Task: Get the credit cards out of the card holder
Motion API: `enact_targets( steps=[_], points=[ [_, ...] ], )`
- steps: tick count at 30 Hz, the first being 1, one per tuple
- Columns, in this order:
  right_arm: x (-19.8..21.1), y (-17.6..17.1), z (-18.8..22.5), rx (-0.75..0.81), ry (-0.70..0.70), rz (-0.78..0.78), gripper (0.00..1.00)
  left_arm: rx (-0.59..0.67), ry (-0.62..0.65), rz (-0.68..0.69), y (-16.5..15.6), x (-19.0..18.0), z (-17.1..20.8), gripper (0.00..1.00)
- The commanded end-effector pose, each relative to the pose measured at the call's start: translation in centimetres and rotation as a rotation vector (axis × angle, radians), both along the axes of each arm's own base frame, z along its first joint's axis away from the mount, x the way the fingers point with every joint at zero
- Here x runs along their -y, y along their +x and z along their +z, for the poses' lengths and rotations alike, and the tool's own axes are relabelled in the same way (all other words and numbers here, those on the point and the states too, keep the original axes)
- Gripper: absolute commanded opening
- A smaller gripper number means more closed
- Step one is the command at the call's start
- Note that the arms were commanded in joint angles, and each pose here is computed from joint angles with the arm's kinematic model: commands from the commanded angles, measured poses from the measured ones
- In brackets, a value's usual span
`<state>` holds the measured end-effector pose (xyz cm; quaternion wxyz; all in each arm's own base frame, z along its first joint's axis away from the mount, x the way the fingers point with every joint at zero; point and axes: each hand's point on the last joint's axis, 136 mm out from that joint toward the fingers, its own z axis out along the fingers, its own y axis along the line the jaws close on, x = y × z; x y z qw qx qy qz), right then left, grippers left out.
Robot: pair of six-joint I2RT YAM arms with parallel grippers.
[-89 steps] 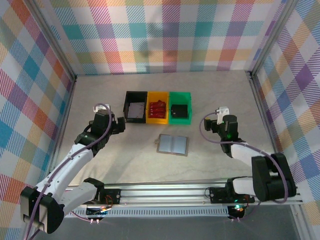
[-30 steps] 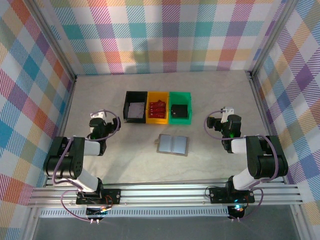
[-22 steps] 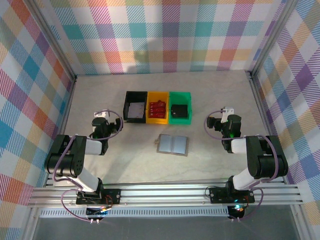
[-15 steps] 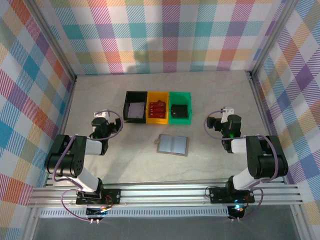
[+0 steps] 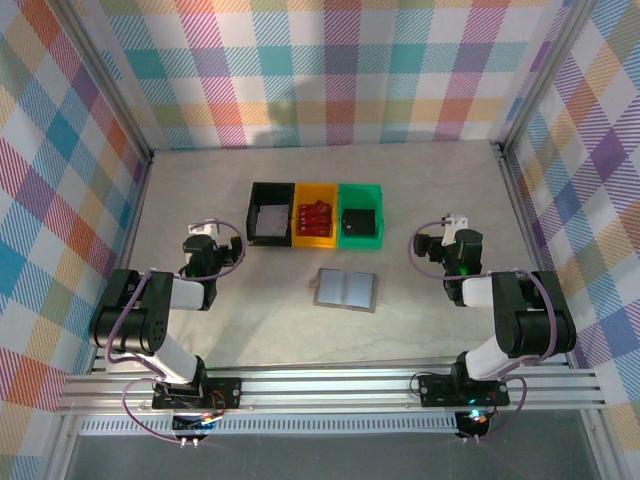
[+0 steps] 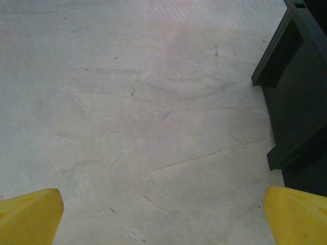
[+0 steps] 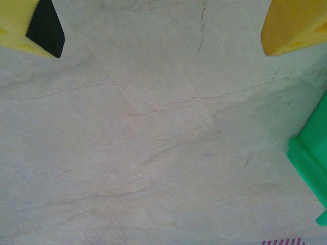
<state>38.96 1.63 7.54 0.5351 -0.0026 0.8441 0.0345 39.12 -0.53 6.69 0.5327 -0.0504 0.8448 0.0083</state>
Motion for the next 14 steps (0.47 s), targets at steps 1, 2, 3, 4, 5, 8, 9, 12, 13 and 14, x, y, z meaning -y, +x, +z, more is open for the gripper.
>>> enact_targets(
  steps=[1,2,3,4,5,8,9,12,13,14],
  points=[
    [-0.1,0.81,1.56,0.054,0.016,0.01,0.99,0.057,0.009,-0.006,0.85,0.23,1.52,1.0],
    [-0.1,0.81,1.55,0.054,0.016,0.01,0.99,0.058,0.009,-0.006,0.88,0.24,1.56,1.0],
    [-0.01,0.84,1.59,0.055,0.017,0.007,0.99,0.058,0.009,-0.006,0.88,0.24,1.56,1.0],
    [-0.03,0.82,1.57,0.055,0.017,0.009,0.99,0.058,0.008,-0.006,0.89,0.23,1.57,1.0],
    [-0.04,0.85,1.63,0.056,0.017,0.009,0.99,0.058,0.009,-0.008,0.89,0.27,1.56,1.0],
    [-0.08,0.85,1.62,0.056,0.018,0.011,0.99,0.057,0.009,-0.007,0.87,0.24,1.54,1.0],
    [-0.06,0.82,1.57,0.055,0.017,0.01,0.99,0.058,0.008,-0.007,0.91,0.26,1.57,1.0],
    [-0.02,0.85,1.61,0.056,0.017,0.009,0.99,0.055,0.007,-0.007,0.92,0.25,1.56,1.0],
    [-0.06,0.85,1.6,0.055,0.018,0.011,0.99,0.055,0.007,-0.007,0.89,0.23,1.52,1.0],
    [-0.07,0.85,1.63,0.056,0.018,0.011,0.99,0.056,0.008,-0.007,0.89,0.24,1.53,1.0]
  ],
)
